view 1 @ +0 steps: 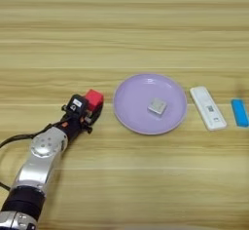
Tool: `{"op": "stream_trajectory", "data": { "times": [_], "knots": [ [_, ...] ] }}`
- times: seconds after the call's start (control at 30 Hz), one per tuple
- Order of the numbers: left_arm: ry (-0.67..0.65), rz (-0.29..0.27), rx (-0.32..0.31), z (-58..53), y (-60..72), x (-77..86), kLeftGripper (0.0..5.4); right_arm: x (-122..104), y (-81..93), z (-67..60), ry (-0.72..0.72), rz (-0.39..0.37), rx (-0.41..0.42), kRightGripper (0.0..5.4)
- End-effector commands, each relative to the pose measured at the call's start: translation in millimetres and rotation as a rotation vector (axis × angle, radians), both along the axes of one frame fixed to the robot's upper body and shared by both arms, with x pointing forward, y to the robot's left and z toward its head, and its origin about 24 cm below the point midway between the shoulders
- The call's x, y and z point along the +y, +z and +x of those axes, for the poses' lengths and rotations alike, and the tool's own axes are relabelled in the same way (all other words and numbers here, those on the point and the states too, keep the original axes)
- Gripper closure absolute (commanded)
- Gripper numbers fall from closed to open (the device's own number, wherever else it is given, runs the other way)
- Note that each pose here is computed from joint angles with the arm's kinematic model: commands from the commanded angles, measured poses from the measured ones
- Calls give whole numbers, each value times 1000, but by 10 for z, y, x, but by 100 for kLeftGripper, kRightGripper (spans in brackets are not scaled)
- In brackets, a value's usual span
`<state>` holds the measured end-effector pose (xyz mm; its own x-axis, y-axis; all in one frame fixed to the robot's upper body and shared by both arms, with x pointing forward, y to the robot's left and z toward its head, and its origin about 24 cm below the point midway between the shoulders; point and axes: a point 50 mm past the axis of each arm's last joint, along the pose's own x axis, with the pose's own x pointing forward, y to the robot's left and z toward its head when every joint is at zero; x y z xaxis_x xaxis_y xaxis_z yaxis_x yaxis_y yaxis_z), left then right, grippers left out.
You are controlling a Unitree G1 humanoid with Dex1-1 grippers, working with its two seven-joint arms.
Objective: Move the objects on the table
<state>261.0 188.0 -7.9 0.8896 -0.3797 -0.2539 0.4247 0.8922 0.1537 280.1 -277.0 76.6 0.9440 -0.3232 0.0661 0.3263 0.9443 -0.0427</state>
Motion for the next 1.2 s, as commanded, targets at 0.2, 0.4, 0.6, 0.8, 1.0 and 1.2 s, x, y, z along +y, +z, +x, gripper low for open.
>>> {"op": "stream_trajectory", "data": {
  "times": [0.2,0.4,0.6,0.8,1.0,1.2],
  "knots": [
    [138,-54,24,-62,-35,151,311,27,-8,11,9,4,12,0],
    [118,-103,-49,-18,172,65,311,37,-7,13,11,3,11,0],
    [36,-160,-135,65,465,-289,311,46,-5,11,12,3,11,0],
    [5,-182,-152,89,562,-460,311,61,-8,11,14,3,11,0],
    [-46,-180,-130,67,529,-626,311,62,-12,14,16,3,12,0],
    [-93,-136,-71,22,401,-711,311,63,-14,14,18,3,13,0]
  ]
}}
